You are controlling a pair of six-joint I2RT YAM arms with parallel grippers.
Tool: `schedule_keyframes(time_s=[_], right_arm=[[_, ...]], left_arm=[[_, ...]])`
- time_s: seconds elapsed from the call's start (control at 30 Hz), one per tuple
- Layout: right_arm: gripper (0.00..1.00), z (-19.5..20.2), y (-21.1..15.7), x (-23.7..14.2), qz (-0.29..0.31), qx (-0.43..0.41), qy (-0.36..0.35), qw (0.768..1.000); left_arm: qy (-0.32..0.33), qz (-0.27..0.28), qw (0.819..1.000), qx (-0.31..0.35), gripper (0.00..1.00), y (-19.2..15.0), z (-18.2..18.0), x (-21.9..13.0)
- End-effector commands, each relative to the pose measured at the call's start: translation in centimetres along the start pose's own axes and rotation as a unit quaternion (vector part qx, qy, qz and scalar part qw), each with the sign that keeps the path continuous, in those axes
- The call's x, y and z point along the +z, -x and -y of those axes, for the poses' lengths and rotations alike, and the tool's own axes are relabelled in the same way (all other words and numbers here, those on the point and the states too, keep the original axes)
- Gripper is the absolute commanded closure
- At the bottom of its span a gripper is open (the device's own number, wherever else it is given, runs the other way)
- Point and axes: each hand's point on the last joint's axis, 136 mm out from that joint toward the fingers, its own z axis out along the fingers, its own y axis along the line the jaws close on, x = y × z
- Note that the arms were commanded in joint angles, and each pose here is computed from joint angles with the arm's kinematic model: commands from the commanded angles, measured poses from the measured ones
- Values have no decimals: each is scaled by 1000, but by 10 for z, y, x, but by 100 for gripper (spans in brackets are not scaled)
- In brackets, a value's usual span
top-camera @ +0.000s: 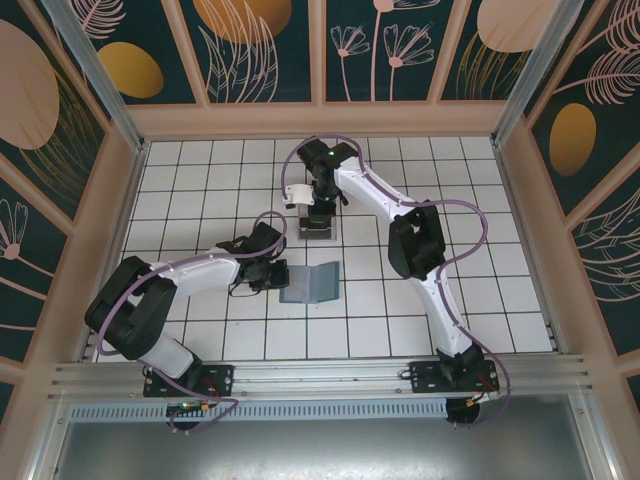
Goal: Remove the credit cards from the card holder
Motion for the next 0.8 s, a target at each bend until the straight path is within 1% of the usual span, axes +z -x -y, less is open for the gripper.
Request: schedule_keyframes(time_s=[0.0,0.2,0.3,0.4,0.47,0.6,0.67,0.77], right_arm=[[79,16,14,-27,25,21,-48,998],[80,26,24,-46,70,108,-67,989],[82,24,26,-47,87,166,-63,980],[85,22,28,-49,109,233,-60,965],[89,23,31,-54,133,276,-71,949],[89,18,30,-63,178,370,-82,908],[89,13,25,-65,188,420,-78,884],[92,2,20,-67,193,492,-59,847]], left_arm=[[10,14,1000,-1,85,8,0,-11],[12,37,999,5,85,18,4,-21],[8,44,999,6,85,22,8,-26],[11,58,998,6,84,28,8,-31],[15,70,997,2,84,32,7,-34],[16,92,996,-6,82,42,7,-37],[7,96,995,-10,82,46,9,-37],[-5,106,994,-18,82,53,10,-39]])
